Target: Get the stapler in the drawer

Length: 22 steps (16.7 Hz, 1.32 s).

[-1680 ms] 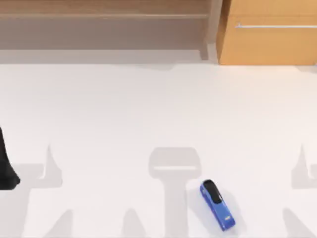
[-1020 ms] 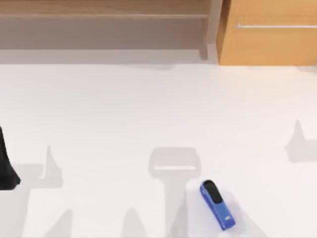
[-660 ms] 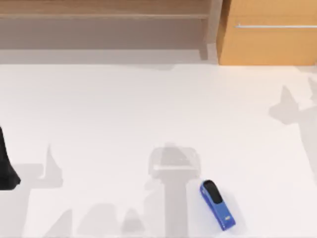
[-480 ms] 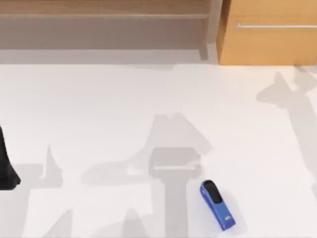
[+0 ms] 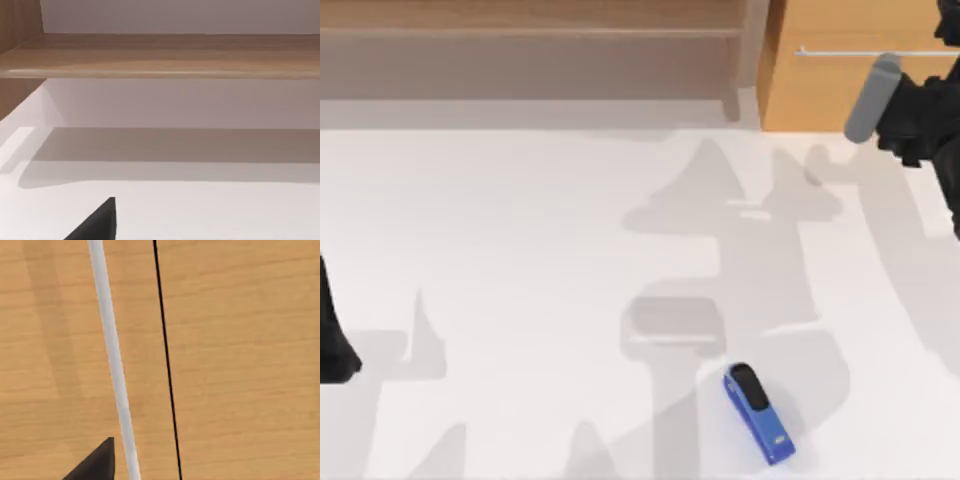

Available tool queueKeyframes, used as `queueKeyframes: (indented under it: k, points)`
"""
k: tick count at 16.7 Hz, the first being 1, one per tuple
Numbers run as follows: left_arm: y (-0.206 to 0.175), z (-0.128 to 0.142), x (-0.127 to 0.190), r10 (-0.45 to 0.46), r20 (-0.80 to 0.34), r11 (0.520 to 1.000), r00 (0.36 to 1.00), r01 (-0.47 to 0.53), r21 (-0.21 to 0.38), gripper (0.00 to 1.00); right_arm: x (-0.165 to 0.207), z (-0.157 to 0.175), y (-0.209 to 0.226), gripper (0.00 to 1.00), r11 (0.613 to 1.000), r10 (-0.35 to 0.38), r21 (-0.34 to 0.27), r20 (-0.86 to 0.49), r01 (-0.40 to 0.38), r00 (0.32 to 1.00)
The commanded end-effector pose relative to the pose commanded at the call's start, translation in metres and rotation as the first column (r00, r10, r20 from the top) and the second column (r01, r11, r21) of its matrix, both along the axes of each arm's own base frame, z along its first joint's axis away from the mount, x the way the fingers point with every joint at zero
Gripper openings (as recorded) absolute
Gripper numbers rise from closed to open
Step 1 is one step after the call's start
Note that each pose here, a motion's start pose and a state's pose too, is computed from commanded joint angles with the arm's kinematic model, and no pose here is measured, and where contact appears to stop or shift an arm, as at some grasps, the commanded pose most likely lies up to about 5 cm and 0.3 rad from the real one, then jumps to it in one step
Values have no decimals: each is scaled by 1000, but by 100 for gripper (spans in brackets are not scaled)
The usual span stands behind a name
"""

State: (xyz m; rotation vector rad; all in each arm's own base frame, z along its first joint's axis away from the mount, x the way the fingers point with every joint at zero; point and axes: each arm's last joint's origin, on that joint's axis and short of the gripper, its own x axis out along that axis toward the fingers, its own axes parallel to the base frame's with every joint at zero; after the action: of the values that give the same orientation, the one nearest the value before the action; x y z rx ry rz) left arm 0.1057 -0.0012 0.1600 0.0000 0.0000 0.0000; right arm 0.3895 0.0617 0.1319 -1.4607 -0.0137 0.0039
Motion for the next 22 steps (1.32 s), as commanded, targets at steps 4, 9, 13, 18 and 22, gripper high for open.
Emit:
queueKeyframes:
  k: [4,9,13,18,22]
  points:
    - [0,0,0,0,0,1000,1000,0,0,100,15,-38,7,100,995,-18,-99,-6,18,1000]
    - [0,0,0,0,0,1000,1000,0,0,100,16,-43,8,100,994,-22,-110,-6,21,1000]
    - [0,0,0,0,0,1000,1000,0,0,100,23,-43,7,100,994,-22,-110,-6,21,1000]
    - [0,0,0,0,0,1000,1000,0,0,100,41,-43,8,100,994,-22,-110,-6,21,1000]
    - [0,0,0,0,0,1000,1000,0,0,100,41,-43,8,92,994,-22,-110,-6,21,1000]
